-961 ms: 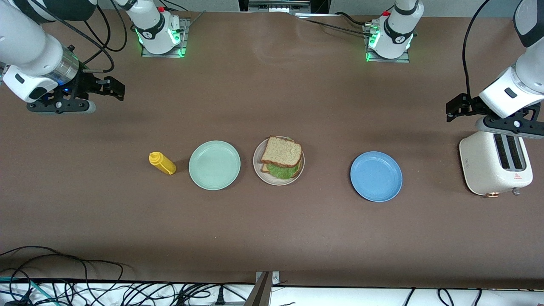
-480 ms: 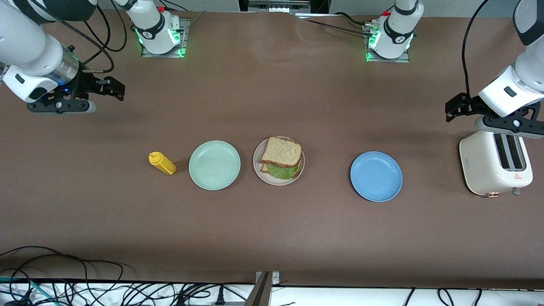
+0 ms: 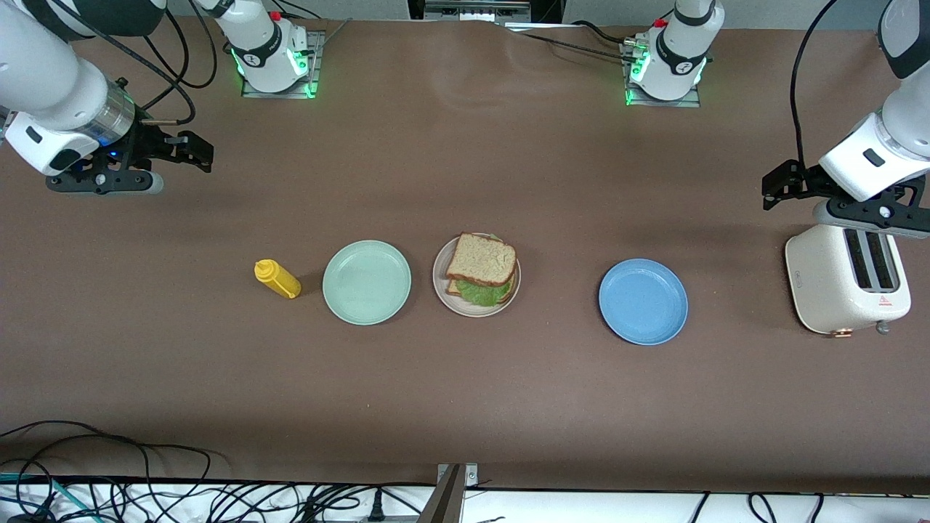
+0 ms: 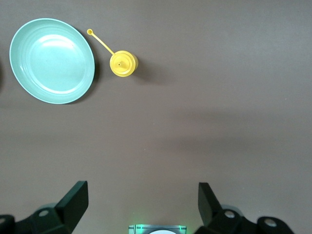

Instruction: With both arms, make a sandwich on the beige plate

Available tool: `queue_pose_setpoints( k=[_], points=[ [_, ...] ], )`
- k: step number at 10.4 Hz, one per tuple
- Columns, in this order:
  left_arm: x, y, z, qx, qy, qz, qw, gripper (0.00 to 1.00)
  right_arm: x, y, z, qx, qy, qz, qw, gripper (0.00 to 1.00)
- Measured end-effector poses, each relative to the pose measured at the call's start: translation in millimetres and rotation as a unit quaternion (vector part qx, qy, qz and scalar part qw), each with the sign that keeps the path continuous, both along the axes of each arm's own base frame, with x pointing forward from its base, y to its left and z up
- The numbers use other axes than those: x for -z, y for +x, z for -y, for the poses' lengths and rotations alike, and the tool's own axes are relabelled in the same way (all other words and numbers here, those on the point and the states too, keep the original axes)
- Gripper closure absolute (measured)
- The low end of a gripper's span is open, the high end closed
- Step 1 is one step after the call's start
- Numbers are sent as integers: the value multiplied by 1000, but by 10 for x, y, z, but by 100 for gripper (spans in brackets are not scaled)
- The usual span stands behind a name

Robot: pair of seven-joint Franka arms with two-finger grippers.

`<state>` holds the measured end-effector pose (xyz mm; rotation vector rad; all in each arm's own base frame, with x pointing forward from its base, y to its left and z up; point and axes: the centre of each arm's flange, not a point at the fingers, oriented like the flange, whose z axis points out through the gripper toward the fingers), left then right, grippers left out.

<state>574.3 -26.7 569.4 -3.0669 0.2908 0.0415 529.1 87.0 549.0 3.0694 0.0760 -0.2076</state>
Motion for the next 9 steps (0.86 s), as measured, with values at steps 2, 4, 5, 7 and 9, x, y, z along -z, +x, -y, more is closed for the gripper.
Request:
queue_pose_setpoints(
  k=[2,4,5,7,9],
  points=[
    [1,1,0,0,0,0,1000,0,-2,2,0,0,0,1,1000,0],
    [-2,3,0,0,0,0,1000,0,-19,3,-4,-4,1,4,1000,0],
    [-2,3,0,0,0,0,1000,0,-37,5,-9,-13,2,6,1000,0],
    [-4,3,0,0,0,0,1000,0,-153,27,-19,-24,7,18,1000,0],
    [-3,4,0,0,0,0,1000,0,-260,55,-22,-28,10,28,999,0]
  ],
)
